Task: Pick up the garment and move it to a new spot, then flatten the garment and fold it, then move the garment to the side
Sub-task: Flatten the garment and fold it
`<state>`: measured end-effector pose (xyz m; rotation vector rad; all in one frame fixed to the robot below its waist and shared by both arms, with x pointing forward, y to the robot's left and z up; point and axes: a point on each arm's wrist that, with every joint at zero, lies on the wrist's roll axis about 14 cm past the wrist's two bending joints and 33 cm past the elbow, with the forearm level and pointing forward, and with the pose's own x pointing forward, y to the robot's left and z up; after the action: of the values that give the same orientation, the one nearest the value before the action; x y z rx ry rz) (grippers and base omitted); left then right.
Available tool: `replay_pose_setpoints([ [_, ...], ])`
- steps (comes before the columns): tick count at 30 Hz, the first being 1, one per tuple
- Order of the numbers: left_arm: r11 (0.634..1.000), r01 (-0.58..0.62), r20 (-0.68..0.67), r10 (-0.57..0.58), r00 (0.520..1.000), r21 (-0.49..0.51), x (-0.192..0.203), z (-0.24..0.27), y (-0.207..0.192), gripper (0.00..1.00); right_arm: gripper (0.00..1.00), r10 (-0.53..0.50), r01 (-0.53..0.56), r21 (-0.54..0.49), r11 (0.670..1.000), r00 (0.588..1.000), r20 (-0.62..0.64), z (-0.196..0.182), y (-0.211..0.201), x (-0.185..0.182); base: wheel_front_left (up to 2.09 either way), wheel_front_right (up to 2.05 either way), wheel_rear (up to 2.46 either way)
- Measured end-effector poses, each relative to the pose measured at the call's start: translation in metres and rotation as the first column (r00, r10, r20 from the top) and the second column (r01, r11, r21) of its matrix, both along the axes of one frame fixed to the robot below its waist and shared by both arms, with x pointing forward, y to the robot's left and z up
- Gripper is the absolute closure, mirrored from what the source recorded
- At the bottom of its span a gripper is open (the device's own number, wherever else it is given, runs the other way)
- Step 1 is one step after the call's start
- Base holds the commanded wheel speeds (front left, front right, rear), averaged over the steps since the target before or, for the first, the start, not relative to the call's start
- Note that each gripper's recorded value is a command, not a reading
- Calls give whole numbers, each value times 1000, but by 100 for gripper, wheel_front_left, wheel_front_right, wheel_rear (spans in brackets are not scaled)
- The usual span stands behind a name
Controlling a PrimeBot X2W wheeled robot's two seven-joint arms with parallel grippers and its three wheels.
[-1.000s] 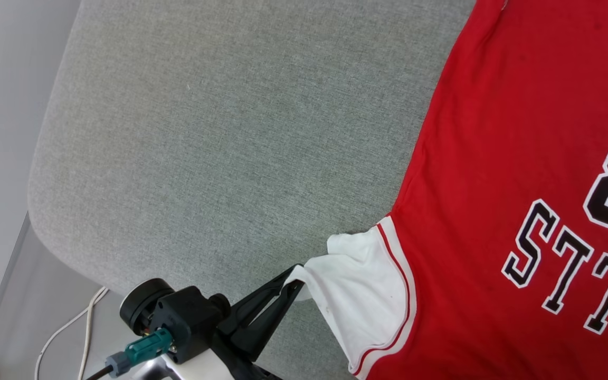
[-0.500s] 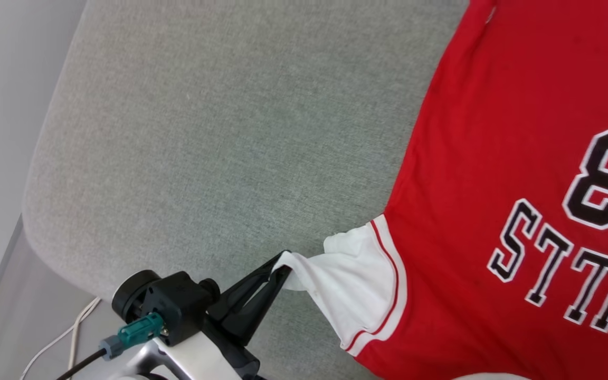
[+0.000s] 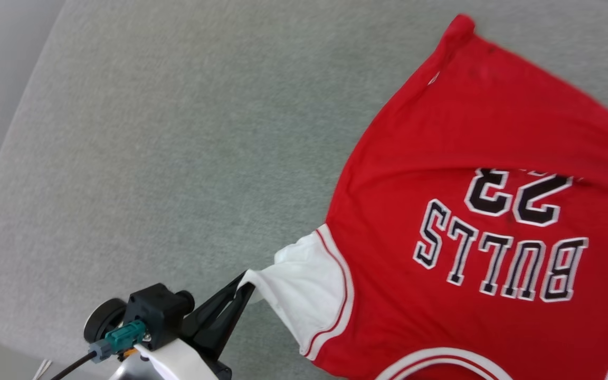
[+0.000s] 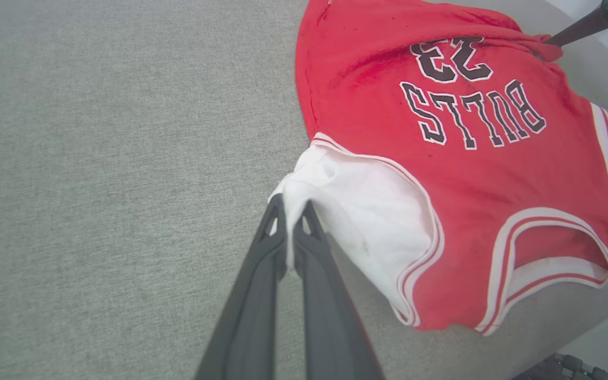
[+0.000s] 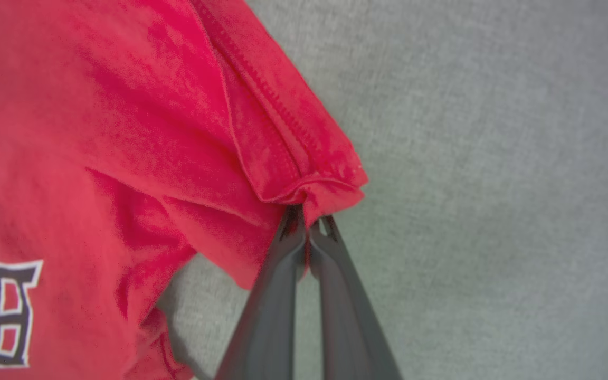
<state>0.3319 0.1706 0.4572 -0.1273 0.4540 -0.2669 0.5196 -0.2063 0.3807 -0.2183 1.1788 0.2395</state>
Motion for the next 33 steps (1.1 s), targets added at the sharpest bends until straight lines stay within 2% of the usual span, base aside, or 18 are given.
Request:
replay_pose_setpoints([
  [3, 1000, 19, 4, -19, 1000, -2, -3, -1, -4, 100, 100, -1, 1, 4, 1000, 1000, -4, 8, -11, -30, 0, 0, 0],
  [9, 999, 44, 13, -44, 999, -20, -6, -4, -11, 100, 100, -59, 58, 32, 998, 998, 18, 24, -36, -87, 0, 0, 0],
  [13, 997, 70, 24, -69, 997, -28, -7, -3, -19, 100, 100, -107, 107, 14, 994, 994, 18, 31, -59, -127, 0, 0, 0],
  [17, 995, 86, 37, -85, 996, -41, -10, 1, -25, 100, 100, -164, 164, 29, 986, 986, -22, 26, -68, -173, 0, 0, 0],
  [20, 994, 97, 49, -95, 994, -47, -11, 4, -29, 100, 100, -232, 232, 56, 971, 973, -9, 25, -77, -194, 0, 0, 0],
  [24, 993, 101, 70, -96, 993, -63, -13, 10, -34, 100, 100, -268, 272, 71, 960, 961, -62, 11, -75, -228, 0, 0, 0],
  [25, 993, 100, 73, -95, 993, -69, -13, 11, -35, 100, 39, -273, 277, 70, 958, 960, -65, 9, -76, -232, 0, 0, 0],
  [26, 993, 99, 76, -93, 993, -70, -14, 12, -35, 100, 0, -276, 280, 67, 958, 959, -57, 8, -77, -233, 0, 0, 0],
  [29, 993, 96, 86, -90, 992, -66, -15, 14, -34, 100, 0, -258, 259, 63, 964, 966, -33, 8, -74, -231, 0, 0, 0],
  [33, 994, 90, 99, -83, 992, -64, -19, 19, -32, 100, 0, -222, 217, 144, 966, 975, 25, 23, -54, -207, 0, 0, 0],
])
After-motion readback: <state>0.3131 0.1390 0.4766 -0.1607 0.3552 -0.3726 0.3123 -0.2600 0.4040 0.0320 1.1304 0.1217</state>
